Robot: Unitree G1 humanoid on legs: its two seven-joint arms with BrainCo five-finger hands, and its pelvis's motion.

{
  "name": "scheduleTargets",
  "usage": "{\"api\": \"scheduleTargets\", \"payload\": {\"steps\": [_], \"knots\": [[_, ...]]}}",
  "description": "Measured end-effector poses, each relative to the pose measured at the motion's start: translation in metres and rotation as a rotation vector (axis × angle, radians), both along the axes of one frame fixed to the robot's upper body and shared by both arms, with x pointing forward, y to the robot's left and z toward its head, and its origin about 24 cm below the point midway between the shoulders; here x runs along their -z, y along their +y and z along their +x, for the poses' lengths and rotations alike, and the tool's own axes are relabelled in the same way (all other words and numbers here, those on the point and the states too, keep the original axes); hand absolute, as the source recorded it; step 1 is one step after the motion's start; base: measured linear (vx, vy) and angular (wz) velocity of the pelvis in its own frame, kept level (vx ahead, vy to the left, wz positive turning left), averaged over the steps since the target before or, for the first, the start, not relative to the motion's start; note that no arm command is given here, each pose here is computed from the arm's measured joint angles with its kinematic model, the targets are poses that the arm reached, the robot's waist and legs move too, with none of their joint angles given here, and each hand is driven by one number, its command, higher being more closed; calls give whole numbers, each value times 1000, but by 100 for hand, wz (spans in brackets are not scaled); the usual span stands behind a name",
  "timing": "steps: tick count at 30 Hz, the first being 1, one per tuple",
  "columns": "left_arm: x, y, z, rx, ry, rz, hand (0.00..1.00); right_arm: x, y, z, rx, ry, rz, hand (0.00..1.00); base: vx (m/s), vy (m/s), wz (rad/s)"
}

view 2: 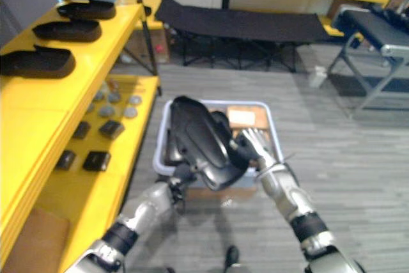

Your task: Walk over and take plastic housings, then place them on the shelf

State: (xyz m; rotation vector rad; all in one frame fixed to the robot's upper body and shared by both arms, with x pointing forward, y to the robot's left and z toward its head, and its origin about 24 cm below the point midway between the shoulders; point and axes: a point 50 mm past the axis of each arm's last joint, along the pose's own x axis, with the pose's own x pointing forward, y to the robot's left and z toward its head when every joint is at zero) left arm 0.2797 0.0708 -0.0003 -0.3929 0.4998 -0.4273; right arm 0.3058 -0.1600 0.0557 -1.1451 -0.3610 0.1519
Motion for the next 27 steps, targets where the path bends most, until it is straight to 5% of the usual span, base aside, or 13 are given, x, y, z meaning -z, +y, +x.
{"api": "scheduleTargets", "payload": {"steps": [6,7,27], "knots": [[1,-2,-2,2,5,-10,0,6,2,-3,-13,20,-4,100,0,0,0],[2,-2,-3,0,7,-11,100,7,3,-4,-14,23,-4,100,0,0,0],[13,14,-15,-153,-8,15,100,20,24,-22,-62,60,159,100,0,0,0]]}}
